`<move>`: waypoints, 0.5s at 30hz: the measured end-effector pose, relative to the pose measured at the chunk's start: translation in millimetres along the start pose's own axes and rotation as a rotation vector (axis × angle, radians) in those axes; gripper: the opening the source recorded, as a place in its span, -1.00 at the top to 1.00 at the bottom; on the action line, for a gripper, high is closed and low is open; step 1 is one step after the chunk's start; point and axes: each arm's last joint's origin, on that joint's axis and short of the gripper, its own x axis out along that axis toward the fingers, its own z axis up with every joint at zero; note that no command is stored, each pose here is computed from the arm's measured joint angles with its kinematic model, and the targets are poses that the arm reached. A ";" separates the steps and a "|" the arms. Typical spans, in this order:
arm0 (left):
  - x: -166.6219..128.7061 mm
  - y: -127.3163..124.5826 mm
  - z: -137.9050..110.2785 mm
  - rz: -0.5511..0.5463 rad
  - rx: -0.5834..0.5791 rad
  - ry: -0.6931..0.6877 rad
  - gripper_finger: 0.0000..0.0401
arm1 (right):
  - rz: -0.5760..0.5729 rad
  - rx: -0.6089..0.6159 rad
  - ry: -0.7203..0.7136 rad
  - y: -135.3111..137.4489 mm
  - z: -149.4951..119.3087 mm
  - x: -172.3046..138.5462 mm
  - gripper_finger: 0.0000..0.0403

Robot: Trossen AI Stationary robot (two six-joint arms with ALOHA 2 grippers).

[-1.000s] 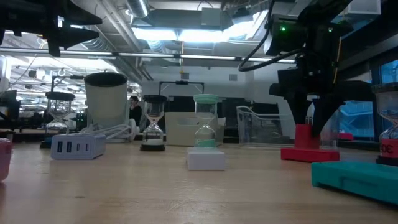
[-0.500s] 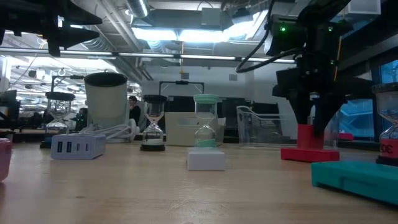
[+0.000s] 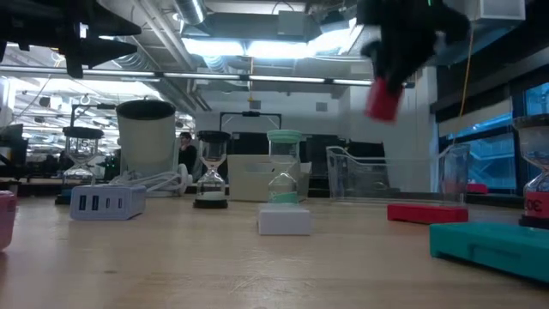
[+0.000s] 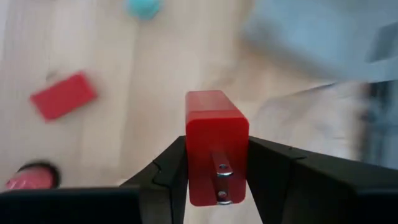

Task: Pick & Place Office items
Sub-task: Put the top right red charger adapter into the top transparent bin

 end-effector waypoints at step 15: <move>0.0 0.0 -0.7 0.001 0.008 0.004 -0.08 | -0.334 0.539 -0.076 -84.3 -38.0 -49.7 0.38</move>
